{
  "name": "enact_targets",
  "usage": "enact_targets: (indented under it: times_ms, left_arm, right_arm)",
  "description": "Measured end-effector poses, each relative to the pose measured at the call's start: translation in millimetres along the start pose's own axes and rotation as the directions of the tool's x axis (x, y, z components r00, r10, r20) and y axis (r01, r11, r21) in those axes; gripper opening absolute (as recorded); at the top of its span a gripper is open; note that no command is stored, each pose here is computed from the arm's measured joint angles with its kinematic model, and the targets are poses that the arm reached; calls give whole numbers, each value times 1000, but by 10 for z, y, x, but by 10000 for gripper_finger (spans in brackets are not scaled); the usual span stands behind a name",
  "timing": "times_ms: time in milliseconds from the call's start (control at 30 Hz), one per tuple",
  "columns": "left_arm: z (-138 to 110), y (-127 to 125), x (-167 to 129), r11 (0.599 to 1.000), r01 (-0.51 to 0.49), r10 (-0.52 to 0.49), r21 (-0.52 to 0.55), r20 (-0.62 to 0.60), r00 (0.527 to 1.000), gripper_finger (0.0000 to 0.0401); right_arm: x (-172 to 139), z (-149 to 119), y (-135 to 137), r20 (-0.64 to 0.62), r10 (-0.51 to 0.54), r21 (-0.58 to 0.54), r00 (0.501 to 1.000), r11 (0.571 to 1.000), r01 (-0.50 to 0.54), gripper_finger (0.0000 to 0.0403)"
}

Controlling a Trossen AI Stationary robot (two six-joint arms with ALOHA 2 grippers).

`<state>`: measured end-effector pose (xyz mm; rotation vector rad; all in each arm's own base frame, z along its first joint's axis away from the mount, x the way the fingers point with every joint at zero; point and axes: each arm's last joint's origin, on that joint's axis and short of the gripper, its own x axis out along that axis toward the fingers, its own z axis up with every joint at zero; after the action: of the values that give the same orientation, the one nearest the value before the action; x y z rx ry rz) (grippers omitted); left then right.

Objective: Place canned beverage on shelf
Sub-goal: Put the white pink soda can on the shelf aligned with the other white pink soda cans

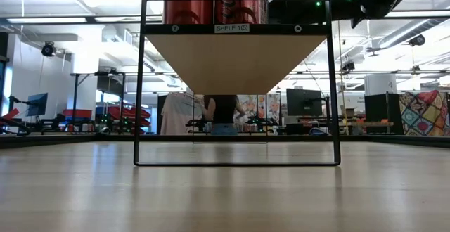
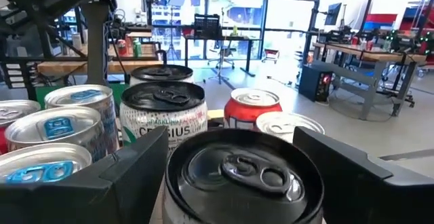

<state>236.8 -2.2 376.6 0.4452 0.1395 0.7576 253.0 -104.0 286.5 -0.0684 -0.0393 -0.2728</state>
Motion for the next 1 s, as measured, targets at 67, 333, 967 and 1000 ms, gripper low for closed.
enact_targets:
  times_ms: [67,333,967,1000]
  left_arm:
    - [0,0,0,1000,0,0,0,0,1000,323]
    - [0,0,0,1000,0,0,0,0,1000,323]
    - [0,-1,-1,1000,0,0,0,0,1000,323]
    - [0,-1,-1,1000,0,0,0,0,1000,323]
  right_arm:
    - [3,16,-1,5,0,-8,1000,1000,0,304]
    - [28,125,-8,36,4,-14,999,1000,-3,304]
    - [-286,769,13,14,25,36,1000,999,-26,284]
    - [-316,782,12,-35,10,47,999,999,-9,276]
